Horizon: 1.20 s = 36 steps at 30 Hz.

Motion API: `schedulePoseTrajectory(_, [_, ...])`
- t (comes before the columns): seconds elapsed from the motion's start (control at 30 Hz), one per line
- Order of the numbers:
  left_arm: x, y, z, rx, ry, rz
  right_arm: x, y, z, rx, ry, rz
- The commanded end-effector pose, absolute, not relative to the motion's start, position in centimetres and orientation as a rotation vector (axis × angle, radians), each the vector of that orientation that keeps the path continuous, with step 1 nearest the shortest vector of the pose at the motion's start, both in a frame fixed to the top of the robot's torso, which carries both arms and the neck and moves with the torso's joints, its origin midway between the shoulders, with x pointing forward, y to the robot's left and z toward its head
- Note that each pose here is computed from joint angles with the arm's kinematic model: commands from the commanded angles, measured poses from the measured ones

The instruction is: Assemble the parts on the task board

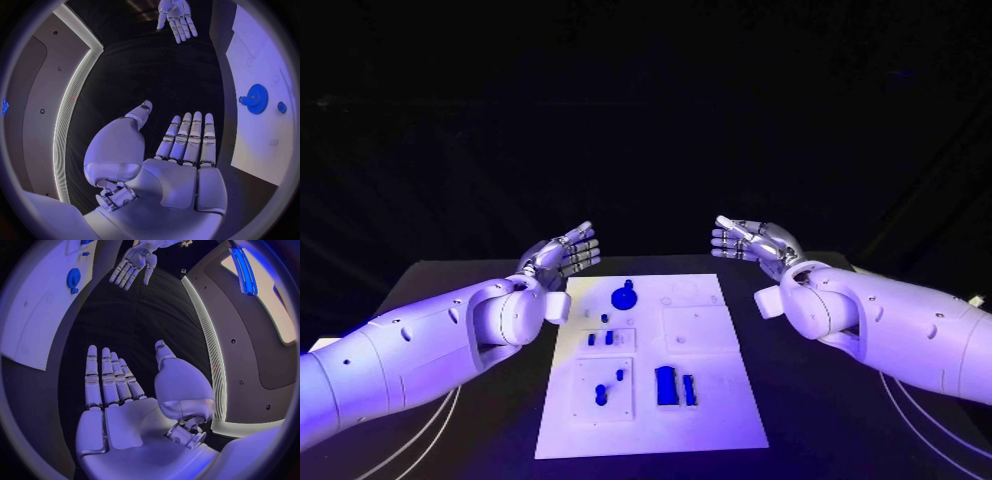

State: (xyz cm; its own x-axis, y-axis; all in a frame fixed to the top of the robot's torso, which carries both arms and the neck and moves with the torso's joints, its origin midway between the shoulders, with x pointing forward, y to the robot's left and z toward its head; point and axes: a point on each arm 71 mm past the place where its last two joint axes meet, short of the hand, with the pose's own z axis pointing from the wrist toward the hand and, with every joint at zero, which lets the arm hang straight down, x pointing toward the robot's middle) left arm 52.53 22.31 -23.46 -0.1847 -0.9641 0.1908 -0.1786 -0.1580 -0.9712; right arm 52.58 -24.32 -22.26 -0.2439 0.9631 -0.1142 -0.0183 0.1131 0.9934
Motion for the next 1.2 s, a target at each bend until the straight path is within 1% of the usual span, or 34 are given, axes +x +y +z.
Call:
schedulePoseTrajectory(0.03, [51.7,22.0,-23.2,-1.321,1.337,-1.356,51.7,-23.4,-22.2,1.040,1.353,1.283])
schedulePoseTrajectory(0.33, [48.0,20.0,-22.8,-1.246,1.256,-1.264,47.8,-20.3,-22.4,1.165,1.245,1.252])
schedulePoseTrajectory(0.43, [47.1,19.6,-22.6,-1.228,1.238,-1.247,46.9,-19.7,-22.4,1.188,1.230,1.241])
schedulePoseTrajectory(0.57, [46.4,19.3,-22.5,-1.213,1.222,-1.233,46.3,-19.3,-22.4,1.206,1.220,1.231])
schedulePoseTrajectory(1.2, [46.2,19.2,-22.4,-1.209,1.218,-1.229,46.2,-19.2,-22.4,1.209,1.218,1.229])
